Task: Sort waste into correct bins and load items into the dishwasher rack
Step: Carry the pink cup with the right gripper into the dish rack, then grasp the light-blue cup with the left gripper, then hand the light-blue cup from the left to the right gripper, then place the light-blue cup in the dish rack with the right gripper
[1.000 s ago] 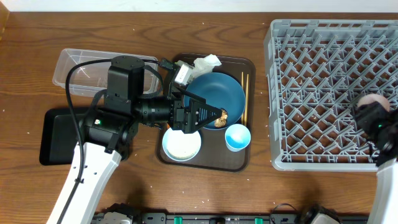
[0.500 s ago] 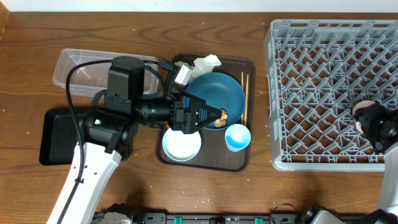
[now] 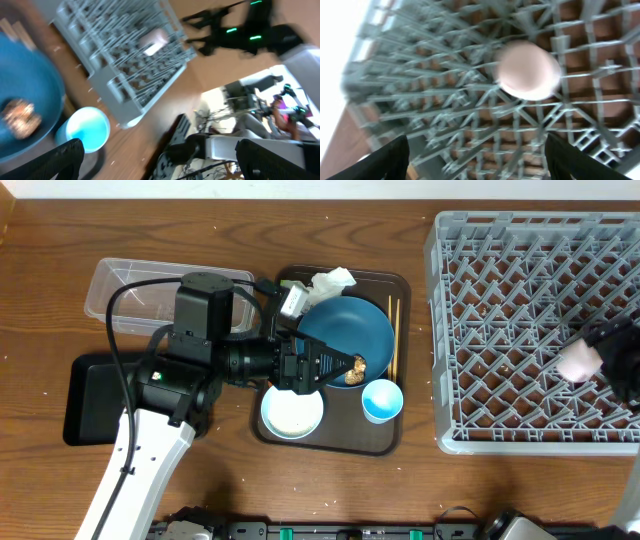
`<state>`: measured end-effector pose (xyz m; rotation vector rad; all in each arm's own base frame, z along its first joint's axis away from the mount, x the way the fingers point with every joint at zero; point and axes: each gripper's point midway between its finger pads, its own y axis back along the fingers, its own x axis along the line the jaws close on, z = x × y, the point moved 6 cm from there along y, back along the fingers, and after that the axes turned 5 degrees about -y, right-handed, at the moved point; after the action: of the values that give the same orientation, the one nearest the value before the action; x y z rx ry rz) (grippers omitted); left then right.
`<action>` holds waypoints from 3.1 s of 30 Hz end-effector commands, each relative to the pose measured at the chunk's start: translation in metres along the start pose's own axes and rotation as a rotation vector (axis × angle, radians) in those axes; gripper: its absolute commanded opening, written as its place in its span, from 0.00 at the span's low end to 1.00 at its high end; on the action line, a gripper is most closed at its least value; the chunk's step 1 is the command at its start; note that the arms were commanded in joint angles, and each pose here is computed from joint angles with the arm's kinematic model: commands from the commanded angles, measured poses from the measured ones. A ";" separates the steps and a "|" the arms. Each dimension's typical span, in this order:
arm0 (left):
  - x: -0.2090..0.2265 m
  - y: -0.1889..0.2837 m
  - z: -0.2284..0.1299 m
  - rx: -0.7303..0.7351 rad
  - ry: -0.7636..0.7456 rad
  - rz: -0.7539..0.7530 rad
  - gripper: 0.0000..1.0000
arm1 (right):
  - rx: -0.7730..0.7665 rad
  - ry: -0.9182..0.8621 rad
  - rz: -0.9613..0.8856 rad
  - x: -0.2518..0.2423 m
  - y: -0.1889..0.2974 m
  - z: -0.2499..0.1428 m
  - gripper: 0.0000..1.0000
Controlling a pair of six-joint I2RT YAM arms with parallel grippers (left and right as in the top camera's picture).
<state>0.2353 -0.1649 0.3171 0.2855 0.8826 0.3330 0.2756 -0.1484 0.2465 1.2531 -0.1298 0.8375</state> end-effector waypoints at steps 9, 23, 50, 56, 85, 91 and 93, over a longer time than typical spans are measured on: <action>0.045 -0.042 -0.038 0.197 -0.124 0.634 0.75 | 0.243 0.302 0.290 0.053 0.044 -0.059 0.83; 0.110 -0.150 -0.076 0.358 -0.040 0.785 0.71 | 0.317 0.428 0.249 0.066 0.038 -0.092 0.88; 0.045 -0.038 -0.003 0.067 0.097 0.277 0.06 | 0.469 0.693 0.595 0.085 0.059 -0.124 0.88; 0.018 -0.017 0.013 0.026 0.052 -0.082 0.06 | 0.611 0.837 1.032 0.121 0.094 -0.168 0.88; -0.005 -0.013 0.018 0.038 0.016 -0.287 0.75 | 0.550 1.154 0.947 0.162 0.096 -0.241 0.57; -0.004 -0.013 0.020 0.028 0.007 -0.274 0.99 | 0.368 0.920 0.613 0.137 0.072 -0.177 0.56; -0.003 -0.014 0.020 0.027 0.008 -0.270 0.99 | 0.300 0.821 0.503 0.123 0.064 -0.148 0.56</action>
<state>0.2592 -0.1780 0.3150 0.2000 0.9529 0.1292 0.2537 0.0940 0.3195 1.0497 0.4221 2.1564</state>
